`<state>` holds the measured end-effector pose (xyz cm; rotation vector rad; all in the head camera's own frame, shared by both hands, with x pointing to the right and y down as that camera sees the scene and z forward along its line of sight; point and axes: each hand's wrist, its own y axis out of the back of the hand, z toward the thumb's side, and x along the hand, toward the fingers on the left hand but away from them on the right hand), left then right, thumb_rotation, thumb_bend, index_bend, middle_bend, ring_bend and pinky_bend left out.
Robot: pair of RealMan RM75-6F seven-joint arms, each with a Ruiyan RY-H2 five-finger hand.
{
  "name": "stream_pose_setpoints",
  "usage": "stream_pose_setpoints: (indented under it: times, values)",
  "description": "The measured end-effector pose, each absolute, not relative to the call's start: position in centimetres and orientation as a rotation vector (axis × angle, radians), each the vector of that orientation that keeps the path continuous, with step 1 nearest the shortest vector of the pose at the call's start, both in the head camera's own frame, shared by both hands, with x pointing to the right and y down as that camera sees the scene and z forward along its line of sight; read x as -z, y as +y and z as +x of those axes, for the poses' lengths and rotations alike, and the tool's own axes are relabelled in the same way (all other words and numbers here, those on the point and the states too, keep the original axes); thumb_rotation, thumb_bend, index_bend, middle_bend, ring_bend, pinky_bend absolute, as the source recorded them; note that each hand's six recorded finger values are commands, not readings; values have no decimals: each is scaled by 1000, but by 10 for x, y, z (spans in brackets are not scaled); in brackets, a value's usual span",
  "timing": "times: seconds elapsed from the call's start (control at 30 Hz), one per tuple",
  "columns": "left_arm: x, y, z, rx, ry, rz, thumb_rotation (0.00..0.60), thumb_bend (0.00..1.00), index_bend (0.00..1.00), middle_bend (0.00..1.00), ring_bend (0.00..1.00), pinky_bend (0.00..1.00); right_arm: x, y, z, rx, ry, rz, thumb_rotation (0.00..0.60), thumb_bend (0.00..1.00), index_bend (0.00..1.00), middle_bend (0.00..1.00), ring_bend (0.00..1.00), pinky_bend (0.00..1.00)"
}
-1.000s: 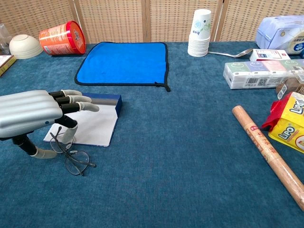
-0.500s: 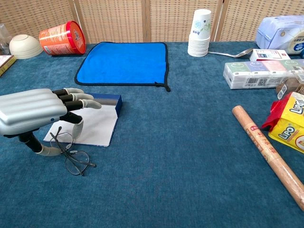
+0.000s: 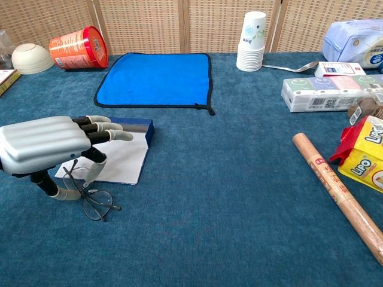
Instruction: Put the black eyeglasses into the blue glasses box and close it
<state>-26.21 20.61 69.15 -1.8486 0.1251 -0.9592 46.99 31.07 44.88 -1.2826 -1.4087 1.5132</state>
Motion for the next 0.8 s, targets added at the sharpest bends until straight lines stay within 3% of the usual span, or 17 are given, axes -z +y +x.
stream_pose_setpoints:
  times: [0.13,0.3,0.53,0.63,0.8]
  values:
    - [-690,204,-263,960,137,-1845,600,184,707,110,0,0,-447,313,471,-1518,-1414,-1277,395,438,153,290,181,209]
    - [-692,204,-266,978,133,-1837,600,185,722,129,0,0,-448,314,472,-1518,-1417,-1280,395,435,156,290,182,211]
    - [-692,204,-264,977,161,-1864,600,182,450,51,0,0,-447,313,472,-1517,-1413,-1281,395,434,156,290,183,219]
    - [-690,203,-263,965,174,-1881,600,187,393,33,0,0,-447,313,472,-1517,-1415,-1281,395,436,155,290,183,220]
    - [-689,202,-265,968,166,-1882,600,201,414,10,0,0,-448,313,472,-1516,-1417,-1281,394,436,155,290,183,221]
